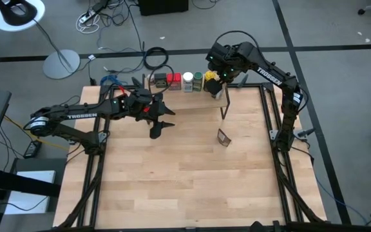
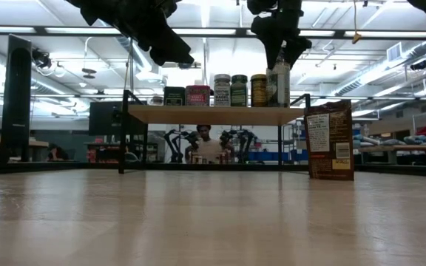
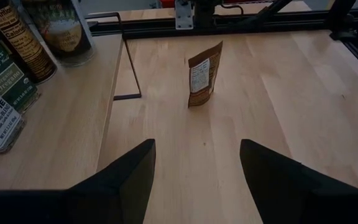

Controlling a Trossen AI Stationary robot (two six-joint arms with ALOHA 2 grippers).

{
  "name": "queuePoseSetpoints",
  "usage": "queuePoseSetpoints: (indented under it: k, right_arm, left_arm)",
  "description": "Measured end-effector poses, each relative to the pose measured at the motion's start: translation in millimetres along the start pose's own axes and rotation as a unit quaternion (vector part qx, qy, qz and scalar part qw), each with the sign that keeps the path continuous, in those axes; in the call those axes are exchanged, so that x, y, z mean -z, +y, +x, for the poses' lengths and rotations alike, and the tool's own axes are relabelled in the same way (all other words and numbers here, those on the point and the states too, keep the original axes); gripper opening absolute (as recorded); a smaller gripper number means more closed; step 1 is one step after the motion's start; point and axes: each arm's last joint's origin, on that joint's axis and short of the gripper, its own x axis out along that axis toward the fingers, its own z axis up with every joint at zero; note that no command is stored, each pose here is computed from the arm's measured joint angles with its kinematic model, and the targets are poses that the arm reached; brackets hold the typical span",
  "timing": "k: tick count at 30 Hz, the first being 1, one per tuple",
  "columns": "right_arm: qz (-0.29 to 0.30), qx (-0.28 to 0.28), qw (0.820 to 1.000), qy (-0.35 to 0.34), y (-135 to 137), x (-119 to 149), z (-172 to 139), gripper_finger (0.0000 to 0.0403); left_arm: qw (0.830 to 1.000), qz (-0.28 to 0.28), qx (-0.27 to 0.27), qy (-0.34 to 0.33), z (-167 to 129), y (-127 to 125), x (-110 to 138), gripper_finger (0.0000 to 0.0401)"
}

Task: Shelf spices
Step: Put the brown seasoning bottle on the shelf

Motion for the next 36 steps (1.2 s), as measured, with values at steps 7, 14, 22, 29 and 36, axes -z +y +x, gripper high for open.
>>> queuePoseSetpoints:
  k: [7, 14, 22, 29, 36]
  right_arm:
    - [-0.003, 0.004, 1.000, -0.001, 0.4, 0.1, 0.0, 0.0332]
    - [-0.022, 0.026, 0.999, -0.013, 0.9, 2.3, -4.4, 0.0336]
    - [-0.035, 0.017, 0.998, -0.045, 11.3, 6.0, -22.2, 0.0329]
    - [-0.079, 0.007, 0.995, -0.054, 33.7, 14.3, -29.1, 0.0315]
    - [-0.126, 0.011, 0.991, -0.048, 63.1, 28.4, -26.4, 0.0192]
  left_arm:
    - [1.000, 0.000, 0.000, 0.000, 0.0, 0.0, 0.0, 0.0239]
    - [1.000, 0.001, 0.000, 0.000, 0.0, 0.0, 0.0, 0.0239]
    - [1.000, 0.001, 0.000, 0.000, 0.0, 0.0, 0.0, 0.0239]
    - [1.000, -0.001, 0.000, 0.000, 0.0, 0.0, 0.1, 0.0239]
    - [1.000, -0.005, 0.000, -0.002, 0.0, 0.0, -0.3, 0.0239]
